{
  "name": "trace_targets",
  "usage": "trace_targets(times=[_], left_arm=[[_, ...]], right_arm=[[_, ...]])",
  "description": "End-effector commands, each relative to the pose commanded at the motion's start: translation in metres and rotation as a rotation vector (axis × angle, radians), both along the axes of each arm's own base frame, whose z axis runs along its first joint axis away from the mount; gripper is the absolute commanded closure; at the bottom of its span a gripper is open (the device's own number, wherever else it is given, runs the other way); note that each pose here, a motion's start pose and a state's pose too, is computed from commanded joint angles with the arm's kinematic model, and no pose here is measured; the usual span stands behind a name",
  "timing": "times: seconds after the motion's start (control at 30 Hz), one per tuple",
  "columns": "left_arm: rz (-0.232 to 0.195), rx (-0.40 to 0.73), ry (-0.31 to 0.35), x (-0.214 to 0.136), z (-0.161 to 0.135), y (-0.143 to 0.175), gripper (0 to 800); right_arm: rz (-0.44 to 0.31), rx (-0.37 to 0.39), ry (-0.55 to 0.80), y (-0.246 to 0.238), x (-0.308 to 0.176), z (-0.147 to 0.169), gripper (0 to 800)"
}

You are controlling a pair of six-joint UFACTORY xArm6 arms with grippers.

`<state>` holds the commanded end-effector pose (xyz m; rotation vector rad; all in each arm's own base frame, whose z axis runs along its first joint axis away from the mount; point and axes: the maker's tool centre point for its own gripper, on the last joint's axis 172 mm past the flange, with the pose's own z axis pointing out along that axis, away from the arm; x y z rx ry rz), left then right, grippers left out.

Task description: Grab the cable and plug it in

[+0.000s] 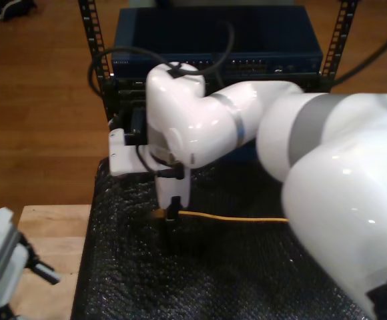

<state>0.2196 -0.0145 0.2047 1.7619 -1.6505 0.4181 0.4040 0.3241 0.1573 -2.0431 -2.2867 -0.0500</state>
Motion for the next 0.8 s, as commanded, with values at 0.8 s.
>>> trace_targets(times=[0.8], left_arm=[[-0.033,-0.208,-0.01,0.09,0.048,-0.117,0]], right_arm=[[-0.179,0.139,-0.038,-0.079,-0.019,0.091,796]])
